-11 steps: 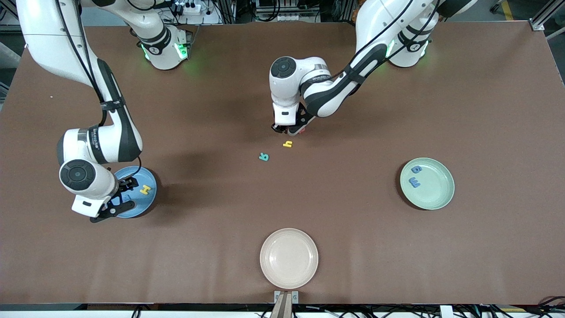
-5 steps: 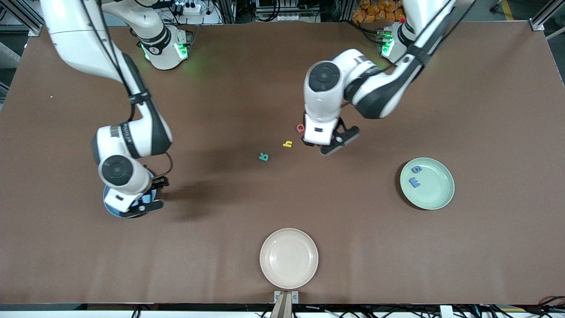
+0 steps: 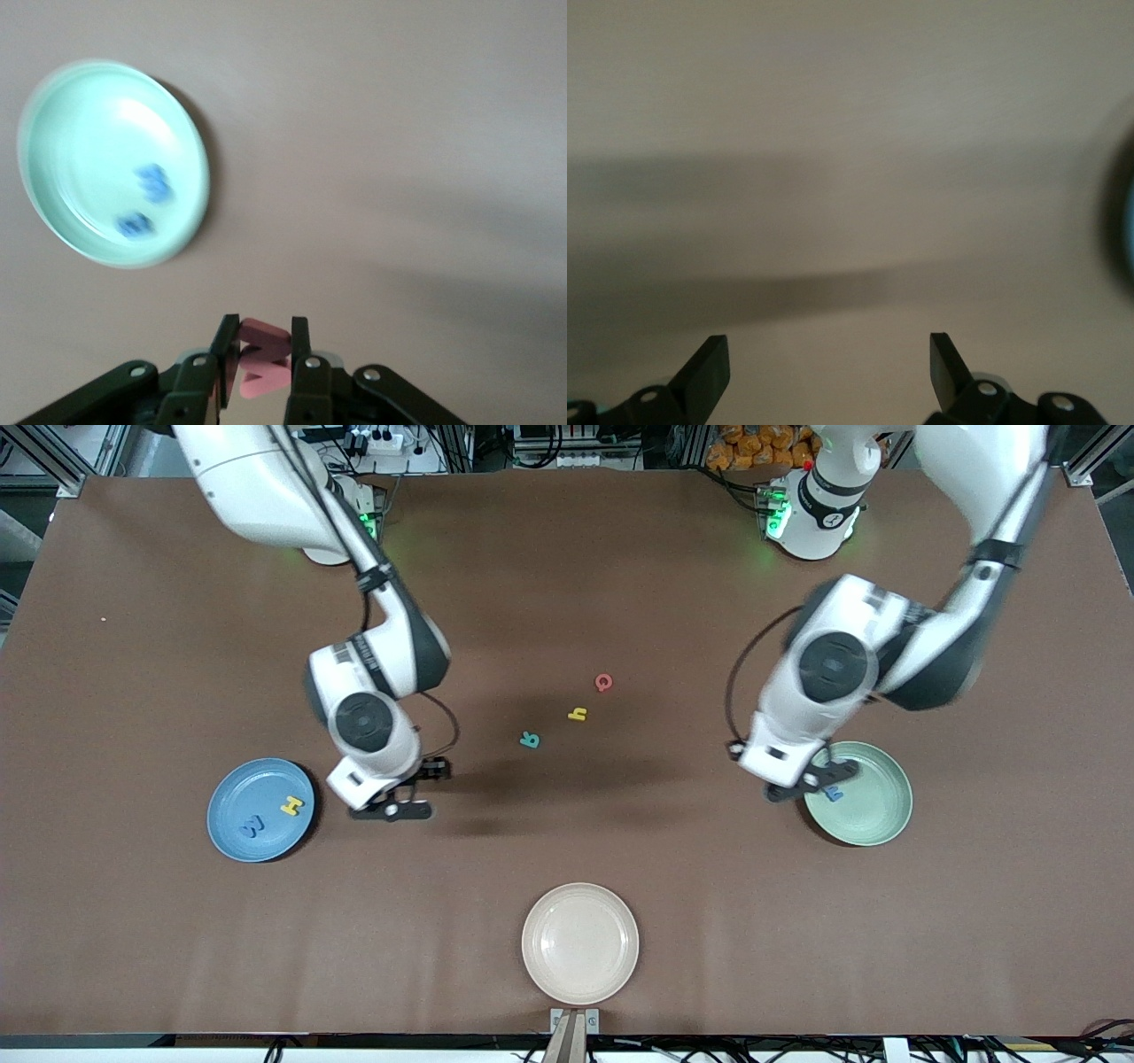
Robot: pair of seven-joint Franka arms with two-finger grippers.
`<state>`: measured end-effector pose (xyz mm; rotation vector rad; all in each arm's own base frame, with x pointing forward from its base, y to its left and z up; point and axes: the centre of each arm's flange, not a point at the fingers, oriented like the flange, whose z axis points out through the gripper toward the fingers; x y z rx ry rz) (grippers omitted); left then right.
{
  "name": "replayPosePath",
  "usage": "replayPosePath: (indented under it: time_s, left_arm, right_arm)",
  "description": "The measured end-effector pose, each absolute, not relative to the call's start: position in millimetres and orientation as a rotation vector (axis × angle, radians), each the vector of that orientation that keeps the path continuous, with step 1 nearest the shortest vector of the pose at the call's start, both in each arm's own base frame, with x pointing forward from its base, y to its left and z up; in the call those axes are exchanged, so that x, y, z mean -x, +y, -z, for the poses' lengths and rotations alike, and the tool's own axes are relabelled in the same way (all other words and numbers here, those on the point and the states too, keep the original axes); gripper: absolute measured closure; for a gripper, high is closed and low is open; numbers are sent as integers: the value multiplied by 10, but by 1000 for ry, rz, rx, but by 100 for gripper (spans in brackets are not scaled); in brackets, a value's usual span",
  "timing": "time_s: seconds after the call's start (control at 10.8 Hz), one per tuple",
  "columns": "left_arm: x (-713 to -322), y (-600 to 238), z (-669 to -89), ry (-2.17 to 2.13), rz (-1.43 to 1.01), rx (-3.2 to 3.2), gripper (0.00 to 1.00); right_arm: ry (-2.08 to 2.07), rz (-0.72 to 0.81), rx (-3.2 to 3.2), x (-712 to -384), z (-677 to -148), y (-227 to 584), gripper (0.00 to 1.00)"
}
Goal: Sort uppercase to blue plate, lowercase to green plate
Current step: 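Release the pink m on the green plate while the right gripper reaches Q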
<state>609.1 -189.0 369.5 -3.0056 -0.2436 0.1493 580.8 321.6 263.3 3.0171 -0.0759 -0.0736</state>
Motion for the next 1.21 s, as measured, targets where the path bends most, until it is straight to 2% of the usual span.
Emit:
replayPosePath:
  time_s: [0.28, 0.56, 0.74, 0.83, 0.93, 1.11, 1.21]
  left_arm:
    - [-6304, -592, -3285, -10, -308, 3064, 73]
    - [-6250, -263, -2408, 54, -407, 3152, 73]
    - [-6195, -255, -2020, 54, -460, 3181, 73]
    - [-6195, -233, -1984, 63, -458, 3174, 66]
    - [-6217, -197, -2013, 67, -442, 3166, 64]
    - [-6305, -160, -2201, 61, -382, 3164, 44]
    - [-6349, -168, -2371, 64, -347, 3157, 28]
  right_arm:
    - [-244, 19, -3094, -5212, -2605, 4236, 0]
    - [-388, 30, -3147, -4740, -2507, 4837, 0]
    - [-499, 41, -3131, -4427, -2346, 5141, 0]
    - [-554, 41, -3117, -4273, -2257, 5298, 0]
    - [-587, 42, -3108, -4154, -2192, 5421, 0]
    - [-620, 44, -3098, -4027, -2144, 5542, 0]
    - [-629, 46, -3094, -3983, -2122, 5575, 0]
